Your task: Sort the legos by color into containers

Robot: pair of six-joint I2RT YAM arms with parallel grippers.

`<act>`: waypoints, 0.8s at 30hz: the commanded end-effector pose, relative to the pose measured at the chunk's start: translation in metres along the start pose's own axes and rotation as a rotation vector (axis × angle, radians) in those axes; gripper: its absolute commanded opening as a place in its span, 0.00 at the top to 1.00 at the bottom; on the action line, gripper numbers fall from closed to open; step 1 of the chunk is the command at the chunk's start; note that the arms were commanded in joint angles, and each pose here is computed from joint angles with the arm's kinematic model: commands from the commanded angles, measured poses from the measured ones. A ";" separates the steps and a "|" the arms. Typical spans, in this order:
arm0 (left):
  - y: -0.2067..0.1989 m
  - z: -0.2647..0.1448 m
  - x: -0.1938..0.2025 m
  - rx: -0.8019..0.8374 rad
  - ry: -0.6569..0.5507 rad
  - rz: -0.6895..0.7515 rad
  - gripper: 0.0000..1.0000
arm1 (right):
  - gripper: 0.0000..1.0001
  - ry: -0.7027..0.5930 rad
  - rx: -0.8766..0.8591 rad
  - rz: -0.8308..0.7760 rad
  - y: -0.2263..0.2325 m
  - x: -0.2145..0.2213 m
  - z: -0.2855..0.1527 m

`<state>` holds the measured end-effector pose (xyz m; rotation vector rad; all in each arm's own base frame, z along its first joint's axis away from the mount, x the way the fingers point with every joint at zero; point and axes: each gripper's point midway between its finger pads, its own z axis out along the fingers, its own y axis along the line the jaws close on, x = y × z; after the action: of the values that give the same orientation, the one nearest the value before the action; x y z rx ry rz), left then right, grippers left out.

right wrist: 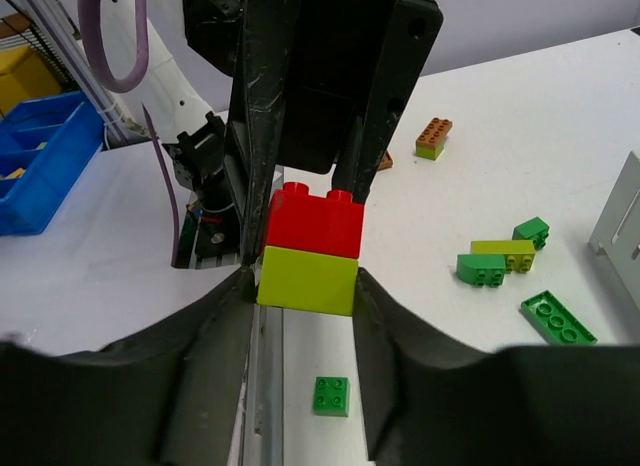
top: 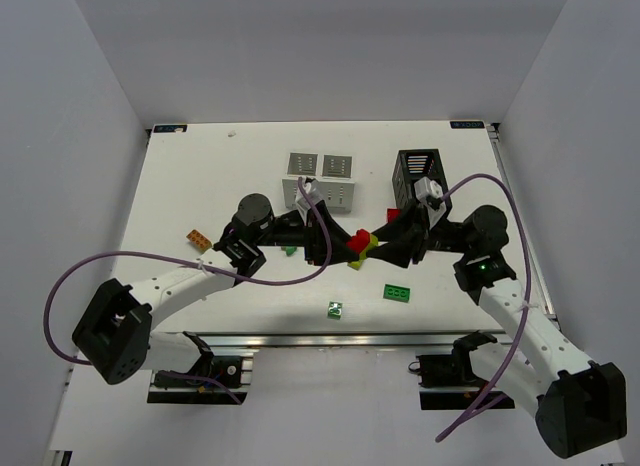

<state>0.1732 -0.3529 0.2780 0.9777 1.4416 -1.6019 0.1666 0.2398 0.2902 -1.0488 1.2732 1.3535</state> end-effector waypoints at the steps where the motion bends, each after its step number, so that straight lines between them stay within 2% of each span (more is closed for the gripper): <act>1: -0.001 0.001 0.002 0.008 0.008 0.016 1.00 | 0.58 -0.018 -0.028 -0.041 0.003 -0.006 0.002; 2: -0.002 0.001 0.002 0.012 0.008 0.019 1.00 | 0.68 -0.014 -0.031 -0.035 0.002 -0.005 0.002; 5: -0.004 0.001 0.000 0.012 0.004 0.032 1.00 | 0.88 -0.003 -0.038 -0.028 0.002 -0.001 0.002; 8: -0.006 -0.002 -0.004 0.008 0.000 0.053 1.00 | 0.94 0.004 -0.038 -0.049 0.002 0.001 0.001; 15: -0.014 -0.012 -0.019 -0.014 -0.021 0.146 1.00 | 1.00 0.020 -0.009 -0.084 -0.003 0.004 -0.006; 24: -0.013 -0.025 -0.039 -0.072 -0.087 0.197 1.00 | 1.00 0.040 0.093 -0.098 -0.027 0.002 -0.018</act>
<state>0.1780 -0.3317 0.3035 0.9793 1.3480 -1.4626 0.1826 0.2254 0.2750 -1.0551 1.3012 1.2679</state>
